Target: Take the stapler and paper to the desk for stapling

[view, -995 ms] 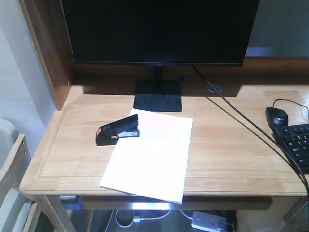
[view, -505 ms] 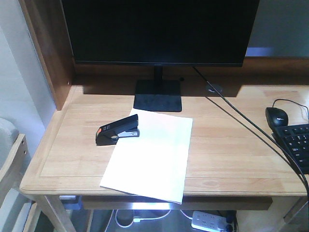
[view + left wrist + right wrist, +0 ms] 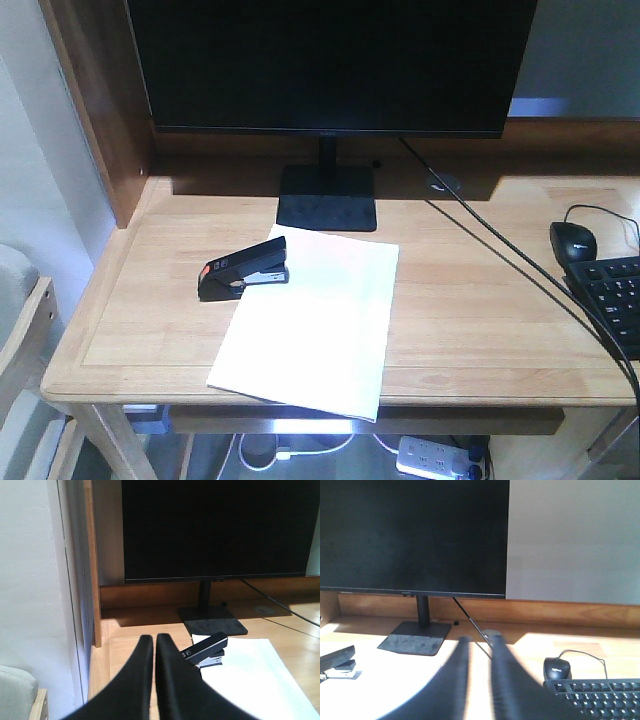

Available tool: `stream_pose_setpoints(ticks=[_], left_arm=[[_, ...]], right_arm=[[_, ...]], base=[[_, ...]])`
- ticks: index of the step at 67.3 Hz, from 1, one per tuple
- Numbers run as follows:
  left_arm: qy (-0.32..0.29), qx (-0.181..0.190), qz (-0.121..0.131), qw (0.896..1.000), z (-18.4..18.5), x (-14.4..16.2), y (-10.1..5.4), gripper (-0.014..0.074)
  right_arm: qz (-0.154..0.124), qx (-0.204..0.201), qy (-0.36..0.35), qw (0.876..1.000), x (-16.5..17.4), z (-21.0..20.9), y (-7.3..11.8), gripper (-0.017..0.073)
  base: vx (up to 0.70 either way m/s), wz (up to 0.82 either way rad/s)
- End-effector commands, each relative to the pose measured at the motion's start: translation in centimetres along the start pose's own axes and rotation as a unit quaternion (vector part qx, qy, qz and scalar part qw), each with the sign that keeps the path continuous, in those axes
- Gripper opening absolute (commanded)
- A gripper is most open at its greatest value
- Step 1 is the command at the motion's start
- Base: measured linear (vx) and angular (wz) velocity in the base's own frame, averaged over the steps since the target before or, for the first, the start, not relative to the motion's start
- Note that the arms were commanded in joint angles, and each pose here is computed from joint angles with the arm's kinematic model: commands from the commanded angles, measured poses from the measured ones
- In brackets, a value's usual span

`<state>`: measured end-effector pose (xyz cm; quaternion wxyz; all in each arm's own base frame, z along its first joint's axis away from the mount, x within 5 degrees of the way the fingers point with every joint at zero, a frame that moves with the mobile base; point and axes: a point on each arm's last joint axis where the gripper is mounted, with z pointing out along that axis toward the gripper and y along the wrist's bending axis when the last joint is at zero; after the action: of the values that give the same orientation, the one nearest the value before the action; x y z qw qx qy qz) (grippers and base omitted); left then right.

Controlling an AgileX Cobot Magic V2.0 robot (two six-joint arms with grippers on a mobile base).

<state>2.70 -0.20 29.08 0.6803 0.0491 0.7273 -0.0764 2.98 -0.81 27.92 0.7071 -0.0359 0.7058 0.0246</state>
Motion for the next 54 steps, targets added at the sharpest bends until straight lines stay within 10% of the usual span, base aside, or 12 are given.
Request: stream_pose_setpoints(ticks=[1,54], left_arm=[[-0.042,0.009,-0.005,0.999,-0.1,-1.3,-0.2,-0.0006],[-0.04,-0.013,0.017,0.999,0.9,2.6,0.0,-0.0006]], right_arm=[[-0.007,-0.005,-0.043,0.999,-1.3,-0.4,0.1,-0.0013],[-0.007,-0.003,-0.039,0.999,-1.2,-0.4,0.0,-0.001]], base=[[0.0,0.0],[0.0,0.0]])
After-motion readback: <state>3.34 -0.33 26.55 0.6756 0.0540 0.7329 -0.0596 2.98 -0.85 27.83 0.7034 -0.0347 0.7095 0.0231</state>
